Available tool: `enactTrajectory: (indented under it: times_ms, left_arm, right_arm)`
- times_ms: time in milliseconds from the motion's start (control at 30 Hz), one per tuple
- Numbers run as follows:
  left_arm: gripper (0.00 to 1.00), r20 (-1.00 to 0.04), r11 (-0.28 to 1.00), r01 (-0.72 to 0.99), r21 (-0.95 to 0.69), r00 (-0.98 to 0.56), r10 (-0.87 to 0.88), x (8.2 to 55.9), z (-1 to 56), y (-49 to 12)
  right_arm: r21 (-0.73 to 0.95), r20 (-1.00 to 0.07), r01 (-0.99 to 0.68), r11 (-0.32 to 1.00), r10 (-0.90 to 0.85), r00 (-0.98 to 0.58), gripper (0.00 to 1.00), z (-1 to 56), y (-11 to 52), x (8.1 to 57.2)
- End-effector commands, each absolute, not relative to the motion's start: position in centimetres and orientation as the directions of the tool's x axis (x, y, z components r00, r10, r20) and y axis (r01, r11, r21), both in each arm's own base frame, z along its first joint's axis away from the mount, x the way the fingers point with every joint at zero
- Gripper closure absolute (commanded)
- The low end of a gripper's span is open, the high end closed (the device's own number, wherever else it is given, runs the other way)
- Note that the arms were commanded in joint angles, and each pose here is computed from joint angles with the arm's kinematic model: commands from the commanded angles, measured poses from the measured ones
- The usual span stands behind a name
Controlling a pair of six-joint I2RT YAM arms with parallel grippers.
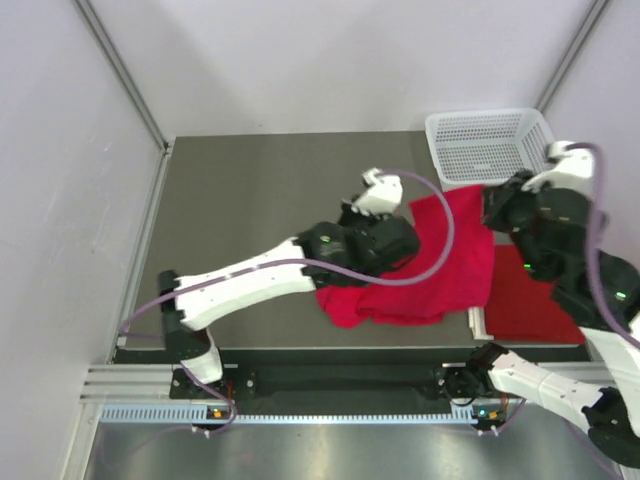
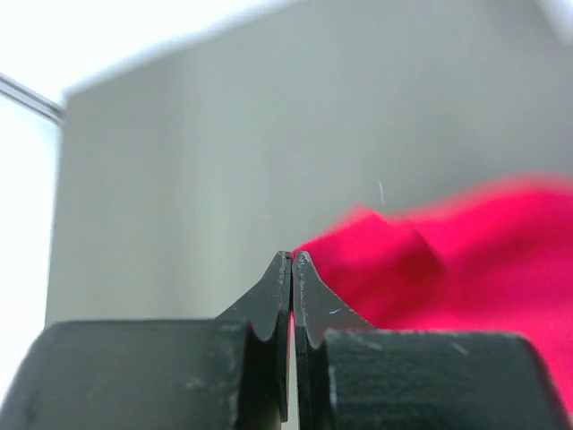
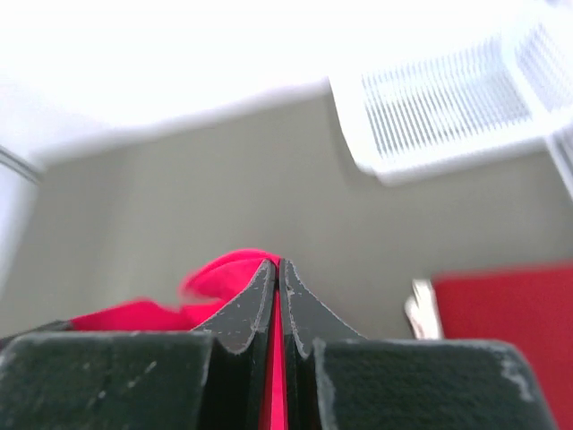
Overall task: Fold and stack the t-shirts
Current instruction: Flatten the tshirt out
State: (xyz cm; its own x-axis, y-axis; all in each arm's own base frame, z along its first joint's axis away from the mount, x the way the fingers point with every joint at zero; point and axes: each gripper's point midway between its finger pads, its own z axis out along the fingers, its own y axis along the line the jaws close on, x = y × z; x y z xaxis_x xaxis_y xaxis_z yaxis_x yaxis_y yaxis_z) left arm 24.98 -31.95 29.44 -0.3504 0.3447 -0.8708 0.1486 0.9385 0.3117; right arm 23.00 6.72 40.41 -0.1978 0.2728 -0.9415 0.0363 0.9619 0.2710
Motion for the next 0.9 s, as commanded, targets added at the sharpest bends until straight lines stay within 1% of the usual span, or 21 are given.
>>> enactTrajectory:
  times_ms: [0,33,67,100,133,167,200,300,367,400,467,500,567,633,700,733,767,800,833,867]
  left_arm:
    - [1.0,-0.964,0.975,-0.042,0.217,-0.166,0.207,24.2,43.0,-22.9]
    - [1.0,-0.991,0.997,-0.034,0.071,-0.114,0.067,23.7,46.4,-21.3]
    - [1.0,-0.995,0.999,-0.012,0.035,-0.094,0.033,23.3,47.5,-20.4]
    - [1.0,-0.998,0.999,0.038,-0.017,-0.067,-0.014,22.4,49.6,-18.1]
    - [1.0,-0.995,0.993,0.068,-0.092,-0.044,-0.089,22.0,50.9,-17.7]
    - [1.0,-0.991,0.987,0.093,-0.132,-0.036,-0.13,21.6,51.6,-16.9]
    - [1.0,-0.978,0.965,0.16,-0.21,-0.024,-0.209,20.6,53.1,-15.4]
    - [1.0,-0.945,0.901,0.3,-0.313,-0.004,-0.327,19.0,55.2,-14.0]
    - [1.0,-0.937,0.877,0.354,-0.324,0.009,-0.35,18.5,55.5,-14.3]
    - [1.0,-0.934,0.873,0.361,-0.328,0.016,-0.358,18.3,55.6,-13.8]
    - [1.0,-0.958,0.905,0.34,-0.256,0.033,-0.284,18.8,54.3,-14.2]
    - [1.0,-0.965,0.919,0.319,-0.231,0.046,-0.259,19.3,54.0,-14.7]
    - [1.0,-0.991,0.966,0.238,-0.103,0.06,-0.12,20.4,51.9,-15.2]
    - [1.0,-0.997,0.984,0.172,-0.038,0.064,-0.05,21.7,50.5,-16.5]
    - [1.0,-0.997,0.987,0.158,-0.024,0.073,-0.036,23.0,50.0,-17.4]
    - [1.0,-0.997,0.994,0.11,-0.025,0.068,-0.032,25.0,49.6,-16.2]
    - [1.0,-0.996,0.98,0.19,-0.066,0.051,-0.077,26.1,49.2,-17.6]
    - [1.0,-0.996,0.976,0.201,-0.087,0.011,-0.091,28.0,47.9,-18.4]
    - [1.0,-0.996,0.989,0.122,-0.086,-0.02,-0.084,30.9,46.7,-16.0]
    - [1.0,-0.993,0.98,0.171,-0.097,-0.083,-0.084,33.0,44.6,-17.9]
  right_arm:
    - [0.375,-0.926,-0.057,0.925,0.377,0.037,1.0,50.3,3.9,19.8]
    - [0.398,-0.912,-0.092,0.913,0.405,0.071,1.0,51.7,3.4,18.7]
    - [0.413,-0.9,-0.124,0.902,0.426,0.095,1.0,52.8,3.2,17.9]
    - [0.433,-0.883,-0.177,0.884,0.455,0.112,1.0,54.1,3.1,16.8]
    - [0.451,-0.863,-0.215,0.866,0.485,0.143,1.0,55.1,2.4,15.3]
    - [0.454,-0.852,-0.265,0.851,0.501,0.151,1.0,55.7,2.5,14.3]
    - [0.464,-0.833,-0.302,0.833,0.526,0.172,1.0,56.3,1.9,12.9]
    - [0.438,-0.825,-0.406,0.802,0.538,0.172,1.0,56.7,2.6,11.0]
    - [0.432,-0.825,-0.433,0.791,0.541,0.166,1.0,56.5,3.1,10.8]
    - [0.43,-0.835,-0.423,0.798,0.53,0.152,1.0,55.7,3.5,11.3]
    - [0.421,-0.852,-0.391,0.818,0.505,0.139,1.0,54.8,3.8,12.5]
    - [0.407,-0.872,-0.365,0.837,0.475,0.117,1.0,53.8,4.6,13.9]
    - [0.37,-0.899,-0.305,0.878,0.421,0.12,1.0,53.1,4.8,15.8]
    - [0.322,-0.933,-0.242,0.915,0.351,0.087,1.0,52.1,6.2,19.0]
    - [0.246,-0.965,-0.166,0.955,0.257,0.053,1.0,50.9,7.4,22.5]
    - [0.229,-0.969,-0.148,0.962,0.24,0.059,1.0,51.0,7.8,23.6]
    - [0.188,-0.979,-0.117,0.975,0.196,0.059,1.0,50.8,8.0,24.7]
    - [0.158,-0.986,-0.102,0.982,0.163,0.043,1.0,50.5,9.0,26.5]
    - [0.149,-0.986,-0.089,0.985,0.155,0.067,1.0,51.2,9.2,27.6]
    - [0.128,-0.987,-0.097,0.987,0.137,0.089,1.0,52.2,9.5,28.3]
